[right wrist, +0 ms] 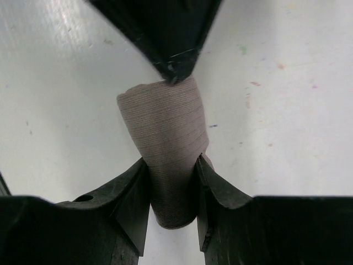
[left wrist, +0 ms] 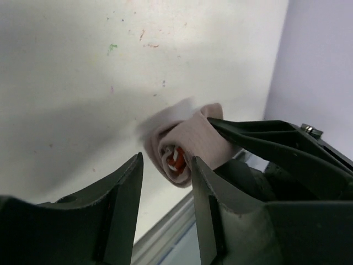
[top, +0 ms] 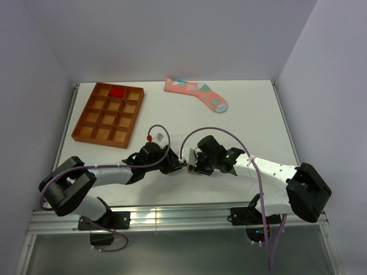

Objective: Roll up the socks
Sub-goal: Pick up the sock at the center of the board.

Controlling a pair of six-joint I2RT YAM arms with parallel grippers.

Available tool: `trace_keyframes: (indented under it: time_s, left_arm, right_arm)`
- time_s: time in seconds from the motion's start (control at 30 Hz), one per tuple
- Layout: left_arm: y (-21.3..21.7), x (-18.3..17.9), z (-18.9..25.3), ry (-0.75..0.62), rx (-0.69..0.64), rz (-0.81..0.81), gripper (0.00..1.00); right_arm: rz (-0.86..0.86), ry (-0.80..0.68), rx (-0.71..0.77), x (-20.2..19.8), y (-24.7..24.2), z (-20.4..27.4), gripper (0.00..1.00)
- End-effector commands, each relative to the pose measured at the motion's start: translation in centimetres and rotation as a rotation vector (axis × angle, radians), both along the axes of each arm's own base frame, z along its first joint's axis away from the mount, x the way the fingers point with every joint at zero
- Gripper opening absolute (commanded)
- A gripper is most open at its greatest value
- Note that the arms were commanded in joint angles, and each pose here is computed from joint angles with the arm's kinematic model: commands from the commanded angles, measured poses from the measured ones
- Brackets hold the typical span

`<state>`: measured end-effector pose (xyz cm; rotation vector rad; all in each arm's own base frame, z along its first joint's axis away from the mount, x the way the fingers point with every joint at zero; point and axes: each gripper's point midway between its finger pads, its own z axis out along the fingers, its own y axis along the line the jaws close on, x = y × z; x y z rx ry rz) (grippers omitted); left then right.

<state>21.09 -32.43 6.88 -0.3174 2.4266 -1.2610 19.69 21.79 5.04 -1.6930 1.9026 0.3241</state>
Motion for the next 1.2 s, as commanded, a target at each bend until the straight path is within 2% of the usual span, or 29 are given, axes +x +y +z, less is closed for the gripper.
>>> trace_keyframes:
  time_s: [0.0,0.17,0.33,0.4,0.5,0.6,0.67,0.87,1.17]
  left_arm:
    - [0.0,0.8,3.2,0.004,-0.130,0.118,0.46]
    - [0.5,1.2,5.4,0.035,-0.185,0.237,0.48]
    - [0.6,-0.4,8.1,0.016,-0.295,0.288,0.48]
    - [0.8,-0.6,8.0,0.013,-0.272,0.318,0.48]
    - [0.9,-0.7,8.2,0.026,-0.310,0.354,0.49]
    - [0.5,0.2,9.8,0.014,-0.381,0.390,0.50]
    - [0.3,0.8,10.0,0.003,-0.360,0.408,0.50]
    - [0.3,3.2,13.8,-0.102,-0.420,0.468,0.55]
    - [-0.2,4.7,15.5,-0.146,-0.417,0.490,0.56]
  right_arm:
    - [-0.074,-0.070,0.053,2.6,1.3,2.8,0.00]
    - [-0.115,-0.082,0.077,3.7,2.1,3.9,0.00]
    - [-0.164,-0.100,0.075,4.5,2.1,4.0,0.00]
    - [-0.181,-0.103,0.081,5.0,2.2,4.7,0.00]
    - [-0.227,-0.115,0.107,5.9,2.5,6.3,0.00]
    - [-0.276,-0.149,0.152,7.0,3.0,8.7,0.00]
    - [-0.301,-0.161,0.184,7.5,3.4,10.1,0.00]
    - [-0.333,-0.156,0.234,7.8,3.9,12.4,0.00]
    - [-0.382,-0.174,0.280,8.1,3.9,14.5,0.00]
